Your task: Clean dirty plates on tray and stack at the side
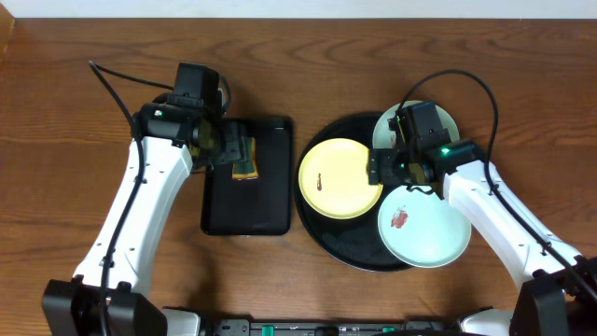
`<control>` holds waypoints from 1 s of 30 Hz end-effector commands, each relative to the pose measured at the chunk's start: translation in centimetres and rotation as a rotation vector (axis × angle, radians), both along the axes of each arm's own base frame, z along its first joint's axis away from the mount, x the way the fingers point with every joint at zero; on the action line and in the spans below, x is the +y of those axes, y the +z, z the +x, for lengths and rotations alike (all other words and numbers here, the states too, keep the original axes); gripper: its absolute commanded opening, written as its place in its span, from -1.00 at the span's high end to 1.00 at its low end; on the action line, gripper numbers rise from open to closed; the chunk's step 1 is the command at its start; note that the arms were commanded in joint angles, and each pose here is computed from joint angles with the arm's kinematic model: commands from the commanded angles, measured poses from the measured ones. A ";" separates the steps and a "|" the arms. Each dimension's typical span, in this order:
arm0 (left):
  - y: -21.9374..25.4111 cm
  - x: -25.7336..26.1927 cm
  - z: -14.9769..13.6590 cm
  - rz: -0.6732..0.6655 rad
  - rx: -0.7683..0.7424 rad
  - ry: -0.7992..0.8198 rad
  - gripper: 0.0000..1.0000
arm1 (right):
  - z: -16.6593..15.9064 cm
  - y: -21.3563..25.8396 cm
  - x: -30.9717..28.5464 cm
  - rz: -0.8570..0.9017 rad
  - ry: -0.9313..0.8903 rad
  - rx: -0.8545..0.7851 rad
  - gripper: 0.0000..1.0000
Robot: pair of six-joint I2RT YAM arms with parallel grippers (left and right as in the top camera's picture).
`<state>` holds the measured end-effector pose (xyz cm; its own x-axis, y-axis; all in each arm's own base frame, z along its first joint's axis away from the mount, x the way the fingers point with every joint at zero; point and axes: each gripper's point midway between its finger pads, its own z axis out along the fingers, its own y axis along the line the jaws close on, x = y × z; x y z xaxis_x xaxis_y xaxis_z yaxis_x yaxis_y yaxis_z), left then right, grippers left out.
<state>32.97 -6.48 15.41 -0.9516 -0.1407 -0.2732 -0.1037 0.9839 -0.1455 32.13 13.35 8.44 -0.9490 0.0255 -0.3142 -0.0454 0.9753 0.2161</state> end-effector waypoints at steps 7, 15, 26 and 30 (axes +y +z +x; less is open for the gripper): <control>-2.2 0.5 -0.2 0.034 0.011 0.004 -0.37 | -1.4 -1.6 1.0 -0.002 0.029 0.019 0.14; -2.3 0.5 -0.4 0.035 0.017 0.004 -0.40 | -0.9 -3.9 -0.3 -0.065 -0.042 -0.050 0.25; -2.3 0.5 -0.4 0.036 0.019 0.004 -0.43 | -0.7 -4.5 -1.1 -0.096 -0.106 -0.074 0.50; -2.3 0.5 -0.4 0.036 0.019 0.004 -0.44 | -0.7 -4.9 -0.6 -0.089 -0.091 -0.091 0.48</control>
<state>32.71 -6.10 13.34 -0.9536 -0.1418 -0.2655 -0.1119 0.9859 -0.1246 31.79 12.55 3.97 -0.9127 0.0762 -0.4015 0.0211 0.9900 0.1397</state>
